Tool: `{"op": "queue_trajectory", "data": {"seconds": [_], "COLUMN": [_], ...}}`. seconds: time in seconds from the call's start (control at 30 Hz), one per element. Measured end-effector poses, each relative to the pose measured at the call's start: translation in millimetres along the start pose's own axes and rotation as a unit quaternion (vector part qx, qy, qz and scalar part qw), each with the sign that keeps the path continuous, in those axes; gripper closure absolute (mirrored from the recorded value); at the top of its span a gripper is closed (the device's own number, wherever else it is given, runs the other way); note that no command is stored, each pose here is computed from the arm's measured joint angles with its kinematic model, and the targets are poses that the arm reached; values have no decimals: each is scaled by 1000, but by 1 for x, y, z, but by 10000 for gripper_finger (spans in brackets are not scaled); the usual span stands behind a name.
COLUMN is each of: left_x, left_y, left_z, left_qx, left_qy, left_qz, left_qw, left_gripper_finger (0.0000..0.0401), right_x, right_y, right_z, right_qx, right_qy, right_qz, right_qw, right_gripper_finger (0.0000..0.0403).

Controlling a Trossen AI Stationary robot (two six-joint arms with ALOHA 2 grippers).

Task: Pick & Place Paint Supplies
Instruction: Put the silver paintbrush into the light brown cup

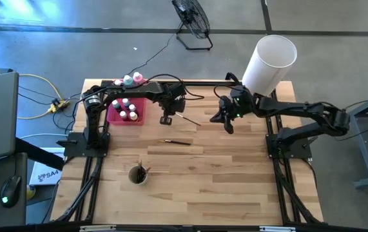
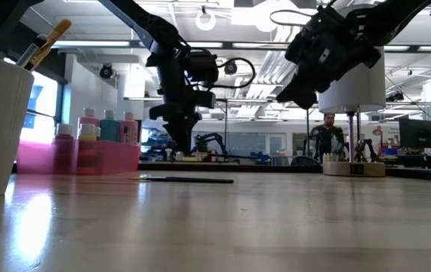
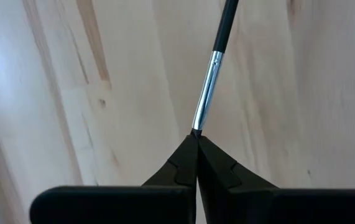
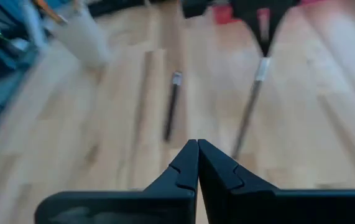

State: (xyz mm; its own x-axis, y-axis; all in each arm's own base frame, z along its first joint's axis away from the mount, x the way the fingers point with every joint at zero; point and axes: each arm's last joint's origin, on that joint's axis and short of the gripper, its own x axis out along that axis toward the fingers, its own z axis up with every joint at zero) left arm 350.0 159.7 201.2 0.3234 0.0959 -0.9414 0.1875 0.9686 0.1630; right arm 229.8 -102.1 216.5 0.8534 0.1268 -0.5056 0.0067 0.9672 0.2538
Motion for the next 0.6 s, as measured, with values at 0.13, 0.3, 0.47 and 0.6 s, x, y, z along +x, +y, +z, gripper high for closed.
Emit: {"op": "queue_trajectory", "data": {"seconds": [0.13,0.3,0.47,0.6], "left_x": [-4,-12,-15,-15], "left_y": [0,2,2,-1], "left_z": [-2,-3,-5,-4], "left_qx": [21,49,88,99], "left_qy": [13,14,28,48], "left_qz": [10,23,31,43], "left_qw": [1000,998,995,993], "left_gripper_finger": [401,401,401,401], "right_x": [3,15,29,35], "right_y": [-5,-7,1,11], "right_z": [-1,-3,0,2], "right_qx": [50,73,86,91], "right_qy": [-4,-1,-3,0], "right_qz": [23,20,17,10], "right_qw": [998,997,996,996], "right_gripper_finger": [401,401,401,401]}}
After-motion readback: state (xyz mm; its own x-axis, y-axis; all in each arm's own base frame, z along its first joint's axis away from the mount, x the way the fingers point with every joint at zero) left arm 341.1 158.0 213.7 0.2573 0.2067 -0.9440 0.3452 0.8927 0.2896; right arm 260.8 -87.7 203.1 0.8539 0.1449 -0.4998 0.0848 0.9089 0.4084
